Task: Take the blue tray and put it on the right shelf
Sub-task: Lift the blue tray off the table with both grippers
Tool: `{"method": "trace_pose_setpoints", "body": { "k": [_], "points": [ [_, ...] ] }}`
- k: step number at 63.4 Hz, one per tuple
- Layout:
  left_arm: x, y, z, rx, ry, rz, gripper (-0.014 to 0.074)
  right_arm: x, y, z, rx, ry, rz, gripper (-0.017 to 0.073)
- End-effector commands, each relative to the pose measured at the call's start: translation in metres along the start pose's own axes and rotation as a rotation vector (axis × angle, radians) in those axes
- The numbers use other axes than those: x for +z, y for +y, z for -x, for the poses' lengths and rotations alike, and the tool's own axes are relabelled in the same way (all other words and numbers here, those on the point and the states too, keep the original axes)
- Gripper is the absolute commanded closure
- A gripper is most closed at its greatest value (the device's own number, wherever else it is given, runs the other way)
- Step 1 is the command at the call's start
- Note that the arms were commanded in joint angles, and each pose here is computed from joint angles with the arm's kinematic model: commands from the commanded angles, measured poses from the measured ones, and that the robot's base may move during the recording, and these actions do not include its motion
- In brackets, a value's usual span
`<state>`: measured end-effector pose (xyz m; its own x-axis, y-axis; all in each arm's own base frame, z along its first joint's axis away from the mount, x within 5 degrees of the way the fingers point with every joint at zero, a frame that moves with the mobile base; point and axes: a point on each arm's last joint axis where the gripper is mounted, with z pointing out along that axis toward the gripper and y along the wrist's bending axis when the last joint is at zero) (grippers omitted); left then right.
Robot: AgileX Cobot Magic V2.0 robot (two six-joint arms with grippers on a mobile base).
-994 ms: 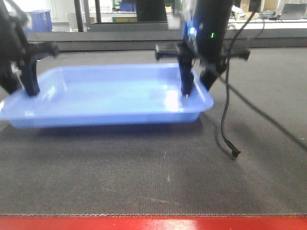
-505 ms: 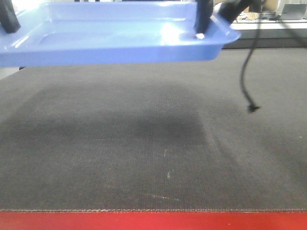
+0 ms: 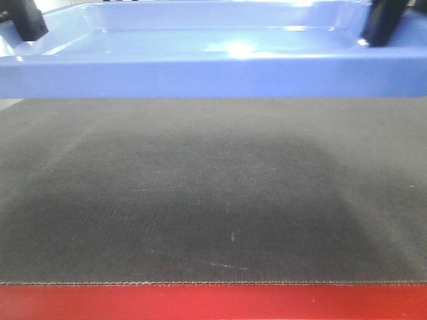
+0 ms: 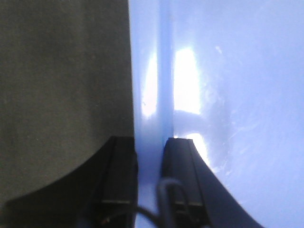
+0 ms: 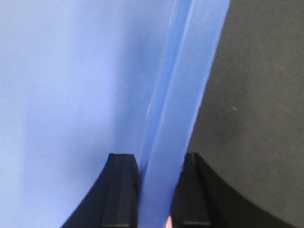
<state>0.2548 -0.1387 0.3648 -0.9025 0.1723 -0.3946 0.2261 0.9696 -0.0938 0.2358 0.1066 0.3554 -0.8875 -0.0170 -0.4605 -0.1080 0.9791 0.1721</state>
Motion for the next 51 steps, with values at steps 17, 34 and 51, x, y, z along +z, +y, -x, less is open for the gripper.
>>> {"method": "trace_pose_setpoints", "body": {
  "k": [17, 34, 51],
  "points": [
    [-0.046, -0.021, -0.019, 0.079, -0.085, 0.013, 0.0635, -0.063, -0.014, -0.016, -0.065, -0.162, -0.029, 0.0536],
    [-0.056, -0.022, -0.016, 0.074, -0.1, 0.009, 0.0635, -0.066, -0.014, -0.017, -0.065, -0.182, -0.022, 0.0536],
    [-0.056, -0.022, -0.017, 0.076, -0.093, 0.012, 0.0642, -0.066, -0.014, -0.016, -0.064, -0.182, -0.023, 0.0536]
  ]
}}
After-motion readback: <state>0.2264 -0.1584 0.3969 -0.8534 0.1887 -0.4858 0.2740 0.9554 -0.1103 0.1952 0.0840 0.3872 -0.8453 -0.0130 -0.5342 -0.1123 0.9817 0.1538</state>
